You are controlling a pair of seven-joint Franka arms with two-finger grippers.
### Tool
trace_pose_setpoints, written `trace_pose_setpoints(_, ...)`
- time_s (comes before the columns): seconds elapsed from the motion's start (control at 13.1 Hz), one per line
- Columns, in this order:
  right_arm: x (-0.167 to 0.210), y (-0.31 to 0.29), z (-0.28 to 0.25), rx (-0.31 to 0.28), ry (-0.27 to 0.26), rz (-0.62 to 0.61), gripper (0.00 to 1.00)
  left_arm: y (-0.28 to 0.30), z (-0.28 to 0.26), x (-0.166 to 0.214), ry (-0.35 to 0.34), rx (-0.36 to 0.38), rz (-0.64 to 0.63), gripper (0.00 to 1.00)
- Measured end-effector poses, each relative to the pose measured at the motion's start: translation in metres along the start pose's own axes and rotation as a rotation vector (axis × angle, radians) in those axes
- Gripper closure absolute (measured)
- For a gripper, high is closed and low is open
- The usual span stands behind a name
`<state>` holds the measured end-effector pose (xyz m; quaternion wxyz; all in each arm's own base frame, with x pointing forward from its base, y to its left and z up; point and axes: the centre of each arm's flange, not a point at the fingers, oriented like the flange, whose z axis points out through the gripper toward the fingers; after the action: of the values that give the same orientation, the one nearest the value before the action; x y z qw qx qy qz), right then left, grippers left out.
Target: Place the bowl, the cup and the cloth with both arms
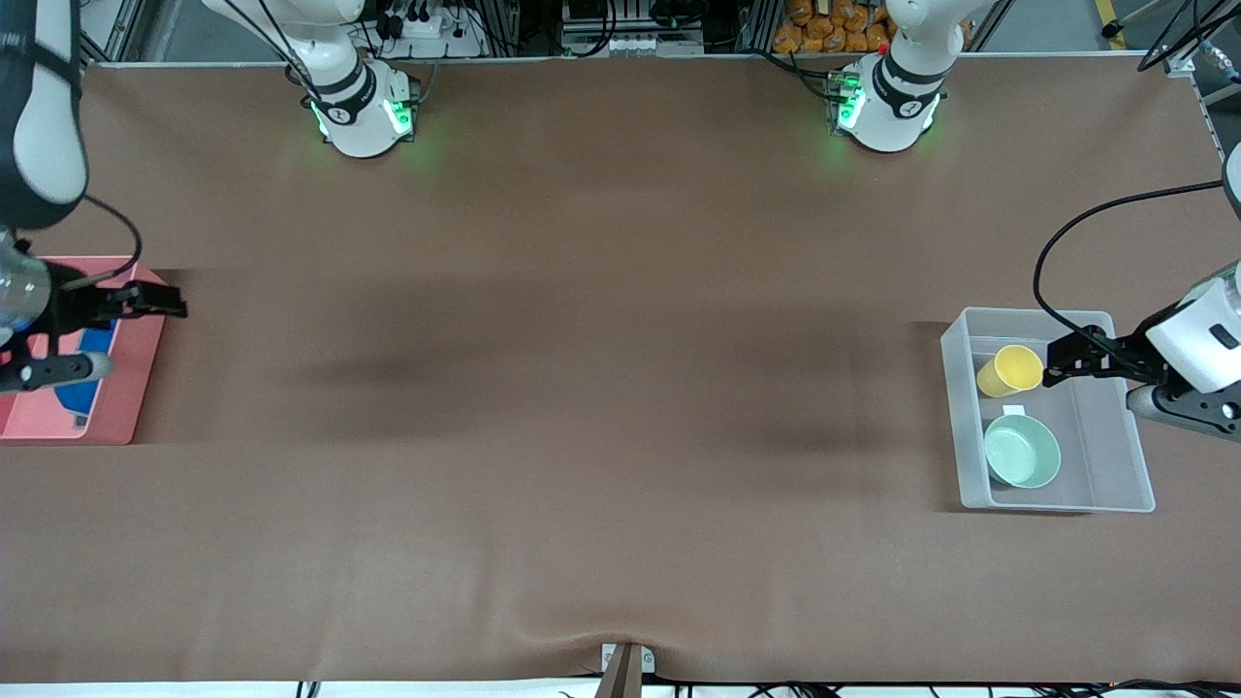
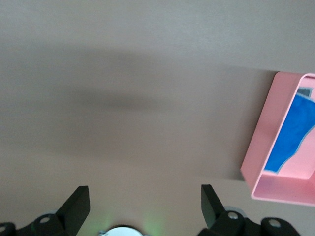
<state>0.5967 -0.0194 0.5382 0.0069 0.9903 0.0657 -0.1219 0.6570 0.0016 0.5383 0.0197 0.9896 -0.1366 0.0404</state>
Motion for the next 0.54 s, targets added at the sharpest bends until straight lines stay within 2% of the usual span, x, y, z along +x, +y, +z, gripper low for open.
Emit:
trace_pose_setpoints(0.15, -0.022, -0.031, -0.029, -0.005, 0.033, 0.052, 0.0, -0.011, -0.004, -0.003, -0.001, 0.003, -0.018, 0.0)
trace_pose_setpoints(0.23, -0.034, -0.041, -0.038, 0.015, 0.044, 0.078, 0.0, -0.015, -0.009, -0.008, -0.013, 0.005, -0.026, 0.0)
trace_pose_setpoints(0.38, -0.058, -0.046, -0.047, 0.054, 0.057, 0.12, 0.0, -0.019, -0.024, -0.018, -0.027, 0.018, -0.04, 0.0)
trace_pose_setpoints(0.54, -0.081, -0.036, -0.056, 0.062, 0.076, 0.149, 0.0, -0.017, -0.041, -0.024, -0.018, 0.036, -0.046, 0.0)
